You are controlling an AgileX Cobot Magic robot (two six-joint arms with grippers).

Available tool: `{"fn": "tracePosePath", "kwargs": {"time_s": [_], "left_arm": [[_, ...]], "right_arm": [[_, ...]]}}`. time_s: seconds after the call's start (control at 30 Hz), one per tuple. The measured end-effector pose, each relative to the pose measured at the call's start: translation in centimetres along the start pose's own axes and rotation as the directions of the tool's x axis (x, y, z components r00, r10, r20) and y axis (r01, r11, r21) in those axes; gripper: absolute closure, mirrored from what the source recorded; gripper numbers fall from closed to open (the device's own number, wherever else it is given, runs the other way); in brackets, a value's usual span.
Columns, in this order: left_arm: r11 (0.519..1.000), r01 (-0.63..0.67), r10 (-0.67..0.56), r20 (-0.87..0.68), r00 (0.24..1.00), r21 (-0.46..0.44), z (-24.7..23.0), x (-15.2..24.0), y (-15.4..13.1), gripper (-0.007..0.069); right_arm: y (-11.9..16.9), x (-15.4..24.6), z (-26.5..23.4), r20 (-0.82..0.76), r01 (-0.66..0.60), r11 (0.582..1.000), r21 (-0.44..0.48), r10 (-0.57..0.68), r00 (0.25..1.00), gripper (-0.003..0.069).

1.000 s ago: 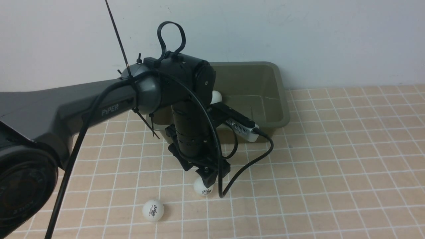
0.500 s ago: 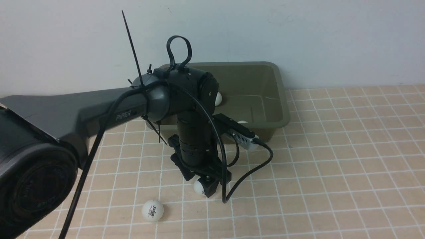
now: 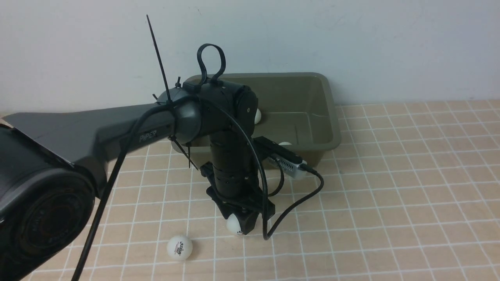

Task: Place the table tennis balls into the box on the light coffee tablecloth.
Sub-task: 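Reach for and grasp a ping pong ball on the table beside the basket, then drop the ball into the bin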

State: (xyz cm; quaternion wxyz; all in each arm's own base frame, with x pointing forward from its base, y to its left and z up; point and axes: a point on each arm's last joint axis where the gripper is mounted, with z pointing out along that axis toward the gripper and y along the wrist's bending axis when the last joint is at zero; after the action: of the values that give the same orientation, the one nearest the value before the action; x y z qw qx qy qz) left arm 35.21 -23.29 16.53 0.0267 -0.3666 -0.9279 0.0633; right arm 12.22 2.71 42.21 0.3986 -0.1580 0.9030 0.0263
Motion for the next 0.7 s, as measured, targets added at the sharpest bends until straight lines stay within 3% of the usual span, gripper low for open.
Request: {"fn": "tracePosePath", "kwargs": {"time_s": [0.17, 0.47, 0.7], "left_arm": [[0.999, -0.042, 0.043, 0.080, 0.996, -0.019, -2.7, -1.2, -0.1, 0.0317], [0.990, -0.069, 0.108, 0.343, 0.933, -0.124, -12.4, -2.5, -0.9, 0.0317], [0.972, 0.017, 0.088, 0.425, 0.901, -0.235, -13.1, -3.4, 1.3, 0.0317]], "right_arm": [[0.0, 0.0, 0.0, 0.000, 0.000, 1.000, 0.000, 0.000, 1.000, 0.0678], [0.0, 0.0, 0.0, 0.000, 0.000, 1.000, 0.000, 0.000, 1.000, 0.0678], [0.0, 0.0, 0.0, 0.000, 0.000, 1.000, 0.000, 0.000, 1.000, 0.0678]]}}
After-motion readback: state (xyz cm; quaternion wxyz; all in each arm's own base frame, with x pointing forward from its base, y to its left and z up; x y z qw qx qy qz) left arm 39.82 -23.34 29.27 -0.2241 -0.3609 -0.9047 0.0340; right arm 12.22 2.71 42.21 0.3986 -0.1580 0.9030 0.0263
